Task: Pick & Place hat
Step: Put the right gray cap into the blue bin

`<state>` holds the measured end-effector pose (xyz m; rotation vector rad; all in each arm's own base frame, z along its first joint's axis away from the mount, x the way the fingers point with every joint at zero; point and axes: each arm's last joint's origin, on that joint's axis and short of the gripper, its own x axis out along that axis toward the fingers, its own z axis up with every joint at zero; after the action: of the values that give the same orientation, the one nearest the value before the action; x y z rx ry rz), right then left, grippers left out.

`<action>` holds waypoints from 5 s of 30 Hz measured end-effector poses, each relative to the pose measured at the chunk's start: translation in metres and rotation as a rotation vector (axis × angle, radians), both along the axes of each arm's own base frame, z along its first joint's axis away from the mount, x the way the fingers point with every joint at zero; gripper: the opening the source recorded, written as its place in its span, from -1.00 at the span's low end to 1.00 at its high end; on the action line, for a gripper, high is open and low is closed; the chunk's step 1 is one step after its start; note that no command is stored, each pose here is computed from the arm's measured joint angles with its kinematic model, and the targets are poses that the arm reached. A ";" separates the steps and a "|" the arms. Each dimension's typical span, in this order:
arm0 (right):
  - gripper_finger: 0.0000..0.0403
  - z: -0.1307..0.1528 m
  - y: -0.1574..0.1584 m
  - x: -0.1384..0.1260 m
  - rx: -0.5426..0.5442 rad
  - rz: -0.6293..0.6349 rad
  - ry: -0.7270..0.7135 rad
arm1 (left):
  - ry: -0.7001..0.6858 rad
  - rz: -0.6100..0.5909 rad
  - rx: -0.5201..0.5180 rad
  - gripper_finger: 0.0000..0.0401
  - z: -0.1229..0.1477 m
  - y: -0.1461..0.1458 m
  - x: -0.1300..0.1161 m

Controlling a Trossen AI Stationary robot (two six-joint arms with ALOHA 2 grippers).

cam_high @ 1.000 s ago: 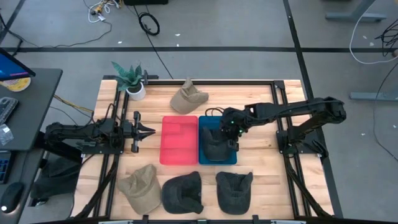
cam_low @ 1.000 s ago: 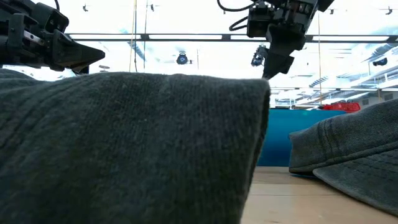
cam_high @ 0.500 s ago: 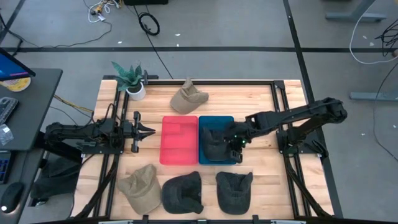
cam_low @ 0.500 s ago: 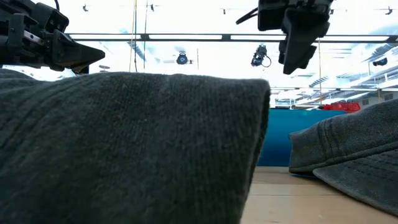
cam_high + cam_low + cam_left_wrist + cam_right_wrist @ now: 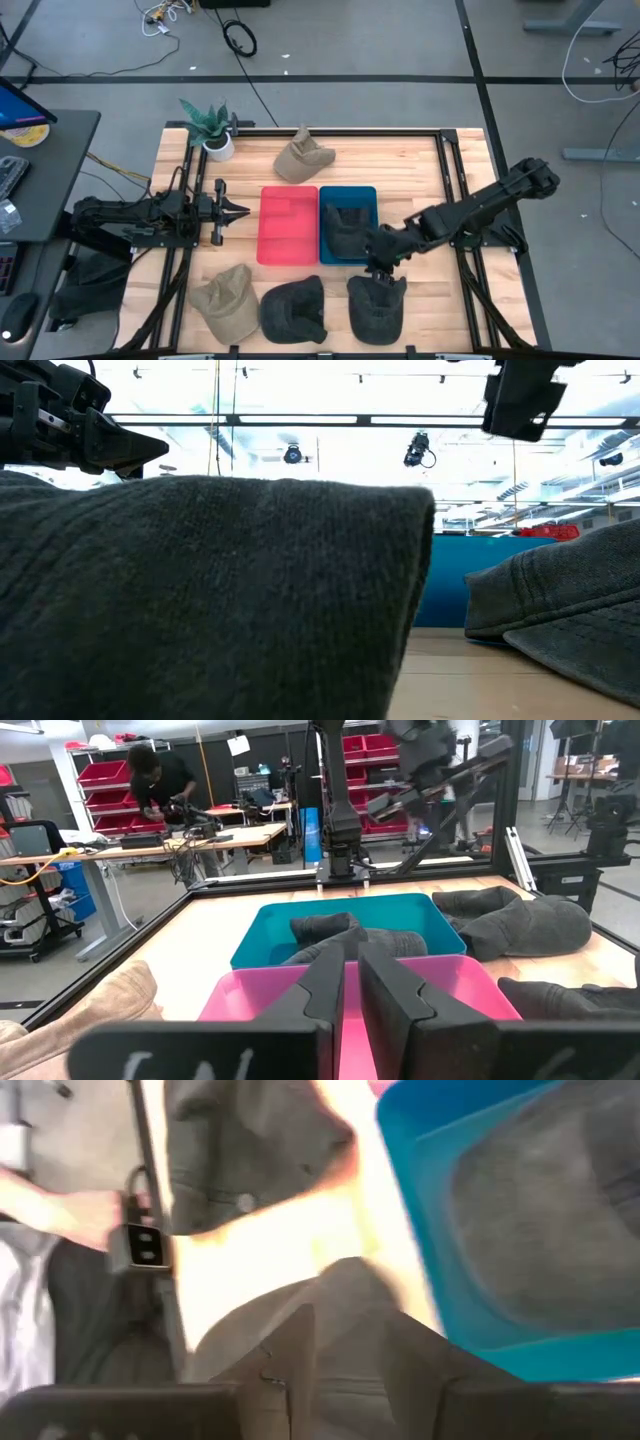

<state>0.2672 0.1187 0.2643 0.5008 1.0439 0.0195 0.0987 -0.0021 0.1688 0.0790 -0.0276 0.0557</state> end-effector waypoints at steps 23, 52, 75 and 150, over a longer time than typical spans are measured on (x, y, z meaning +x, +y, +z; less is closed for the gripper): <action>-0.44 -0.020 0.077 -0.034 0.074 0.157 -0.082 | 0.000 0.000 0.000 -0.80 0.000 0.000 0.000; 0.22 -0.074 0.093 -0.020 0.030 0.210 0.053 | 0.000 0.000 0.000 -0.80 0.000 0.000 0.000; 0.00 -0.109 0.081 -0.034 0.070 0.111 0.099 | 0.000 0.000 0.000 -0.80 0.000 0.000 0.000; -0.99 -0.038 -0.098 0.042 -0.314 0.559 0.028 | 0.001 0.000 0.000 -0.80 0.000 0.000 0.000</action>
<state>0.3096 0.0205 0.2261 -0.0854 1.1620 0.3395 0.0987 -0.0021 0.1686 0.0788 -0.0269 0.0560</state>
